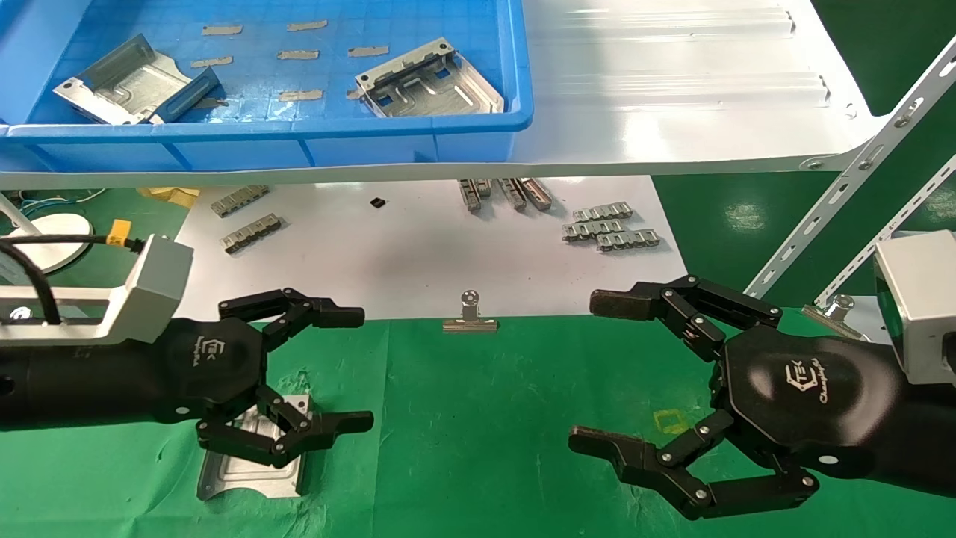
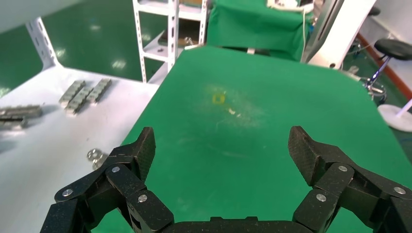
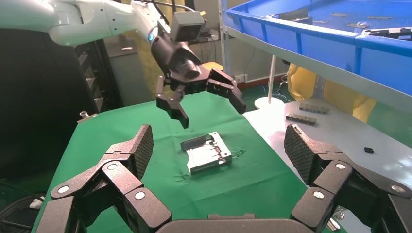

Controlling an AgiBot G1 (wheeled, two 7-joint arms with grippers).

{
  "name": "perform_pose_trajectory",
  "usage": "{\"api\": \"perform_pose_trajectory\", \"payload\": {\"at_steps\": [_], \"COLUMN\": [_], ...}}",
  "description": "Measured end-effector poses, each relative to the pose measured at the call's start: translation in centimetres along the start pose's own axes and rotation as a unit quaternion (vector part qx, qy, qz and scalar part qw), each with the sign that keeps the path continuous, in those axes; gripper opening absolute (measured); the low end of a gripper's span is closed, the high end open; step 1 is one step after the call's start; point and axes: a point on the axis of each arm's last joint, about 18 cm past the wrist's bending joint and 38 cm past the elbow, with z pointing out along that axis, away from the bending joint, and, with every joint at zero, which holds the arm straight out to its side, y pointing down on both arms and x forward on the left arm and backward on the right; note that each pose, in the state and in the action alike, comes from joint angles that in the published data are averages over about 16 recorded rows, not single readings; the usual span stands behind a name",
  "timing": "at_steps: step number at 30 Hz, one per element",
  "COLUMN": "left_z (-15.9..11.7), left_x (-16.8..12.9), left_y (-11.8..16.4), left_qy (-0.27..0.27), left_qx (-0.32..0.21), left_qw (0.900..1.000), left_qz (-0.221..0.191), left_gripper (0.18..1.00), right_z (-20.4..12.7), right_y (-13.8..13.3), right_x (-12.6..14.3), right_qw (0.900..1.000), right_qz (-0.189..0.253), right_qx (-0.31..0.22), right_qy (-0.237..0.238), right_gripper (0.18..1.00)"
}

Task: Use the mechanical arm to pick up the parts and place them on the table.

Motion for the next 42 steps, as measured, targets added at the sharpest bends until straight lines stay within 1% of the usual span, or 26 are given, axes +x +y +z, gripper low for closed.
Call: {"api": "perform_pose_trajectory", "payload": {"at_steps": [15,29,35,42], "left_z": [-0.7,-1.7,-2.0,-2.1], "left_x": [3.5,7.0,7.7,8.0], "left_y": [-1.6,-3.3,-3.7,-3.8], "left_qy": [0.010,0.017,0.018,0.019], "left_qx": [0.055,0.087,0.092,0.093], "left_qw": [0.9984,0.9957,0.9951,0.9948], "left_qz": [0.012,0.029,0.034,0.036], "left_gripper": [1.001,1.001,1.001,1.001], "right_z": [0.0,0.0,0.0,0.0], "right_y": [0.0,0.0,0.0,0.0], "right_x": [0.0,0.0,0.0,0.0], "right_qw": [1.000,1.000,1.000,1.000], "right_qz": [0.000,0.000,0.000,0.000], "right_qx": [0.000,0.000,0.000,0.000], "right_qy": [0.000,0.000,0.000,0.000], "right_gripper": [1.000,1.000,1.000,1.000]}}
